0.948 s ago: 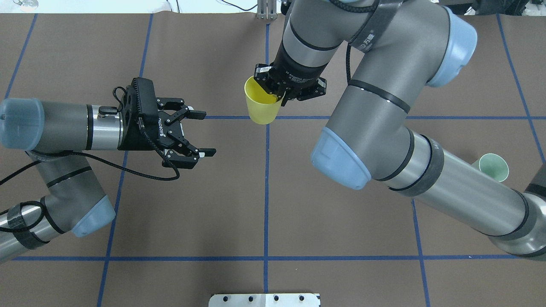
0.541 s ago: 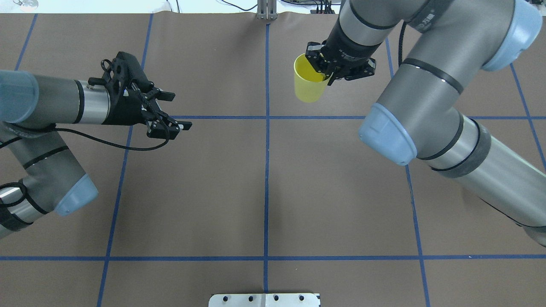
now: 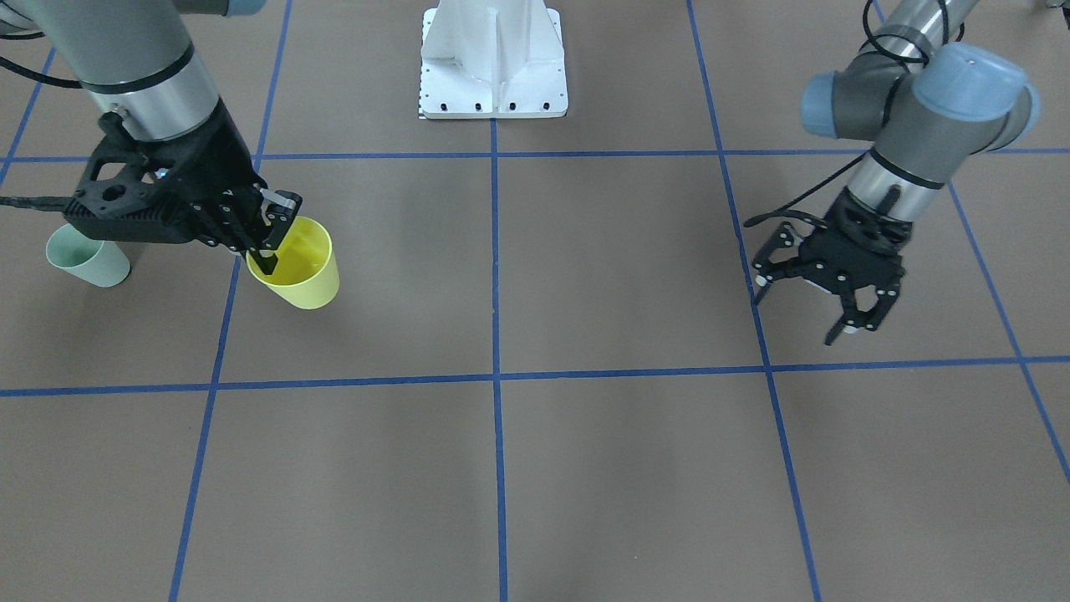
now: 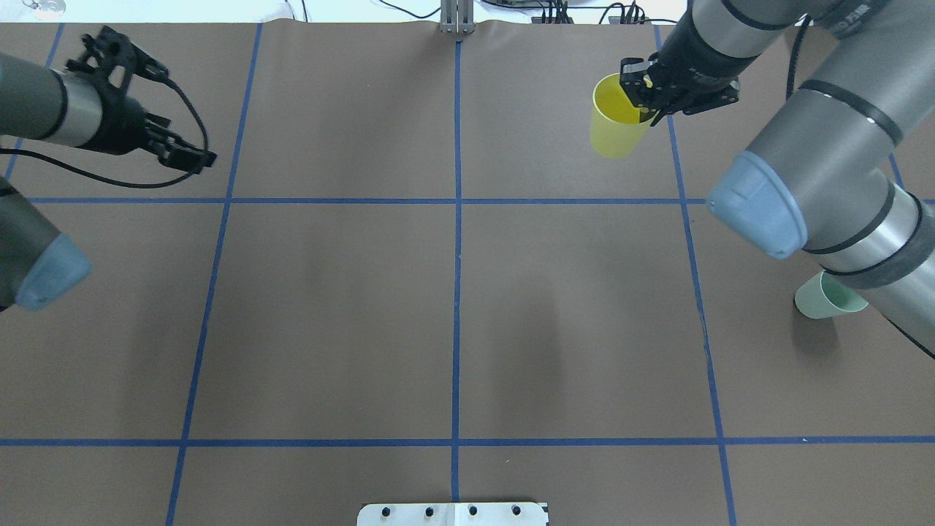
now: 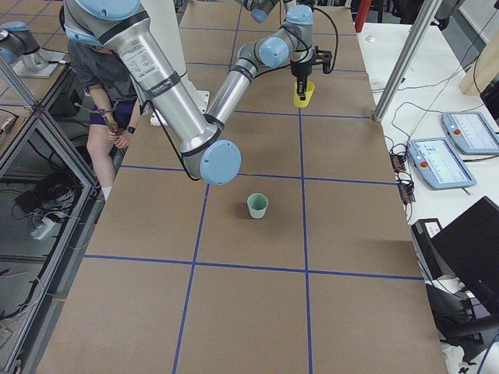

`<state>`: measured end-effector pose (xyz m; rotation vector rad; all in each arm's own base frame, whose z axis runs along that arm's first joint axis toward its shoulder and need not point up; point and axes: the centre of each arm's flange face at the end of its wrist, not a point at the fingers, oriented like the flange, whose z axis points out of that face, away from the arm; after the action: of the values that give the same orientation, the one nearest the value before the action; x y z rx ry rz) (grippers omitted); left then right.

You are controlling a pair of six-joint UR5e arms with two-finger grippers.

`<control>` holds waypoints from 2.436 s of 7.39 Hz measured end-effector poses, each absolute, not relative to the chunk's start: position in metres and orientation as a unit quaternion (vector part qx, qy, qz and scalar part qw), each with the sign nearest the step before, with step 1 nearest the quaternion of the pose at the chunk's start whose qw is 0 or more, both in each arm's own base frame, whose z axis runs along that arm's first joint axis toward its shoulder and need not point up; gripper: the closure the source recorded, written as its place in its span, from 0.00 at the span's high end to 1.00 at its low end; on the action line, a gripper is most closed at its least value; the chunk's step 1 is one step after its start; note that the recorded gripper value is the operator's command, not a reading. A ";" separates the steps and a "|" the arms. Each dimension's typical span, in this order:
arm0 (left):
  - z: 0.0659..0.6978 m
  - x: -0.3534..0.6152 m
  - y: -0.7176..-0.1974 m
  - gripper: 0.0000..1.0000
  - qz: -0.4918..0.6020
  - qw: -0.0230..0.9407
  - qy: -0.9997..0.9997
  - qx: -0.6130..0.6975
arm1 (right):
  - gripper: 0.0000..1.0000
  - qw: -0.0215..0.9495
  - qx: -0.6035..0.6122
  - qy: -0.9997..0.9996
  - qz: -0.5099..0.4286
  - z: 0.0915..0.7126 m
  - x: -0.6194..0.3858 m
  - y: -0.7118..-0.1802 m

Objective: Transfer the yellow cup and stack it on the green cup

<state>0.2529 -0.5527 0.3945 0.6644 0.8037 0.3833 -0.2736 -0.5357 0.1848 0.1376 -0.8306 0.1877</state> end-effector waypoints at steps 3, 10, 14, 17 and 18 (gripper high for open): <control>0.484 0.141 -0.564 1.00 0.099 0.912 0.342 0.205 | 0.00 0.911 0.077 -0.402 0.055 0.215 -0.232 -0.529; 0.596 -0.046 -0.552 1.00 0.152 0.942 0.281 0.099 | 0.00 0.915 0.115 -0.385 -0.041 0.349 -0.167 -0.485; 0.617 -0.049 -0.539 1.00 0.147 0.944 0.286 0.080 | 0.00 0.896 0.126 -0.420 -0.074 0.462 -0.127 -0.447; 0.632 -0.048 -0.537 1.00 0.143 0.944 0.289 0.067 | 0.00 0.879 0.123 -0.455 -0.071 0.540 -0.095 -0.424; 0.634 -0.048 -0.537 1.00 0.143 0.944 0.289 0.065 | 0.00 0.880 0.118 -0.456 -0.065 0.551 -0.087 -0.415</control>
<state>-0.0484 -0.5369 0.6341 0.1316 0.5890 0.2905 -0.0874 -0.4152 0.5511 0.2457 -0.9504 -0.1357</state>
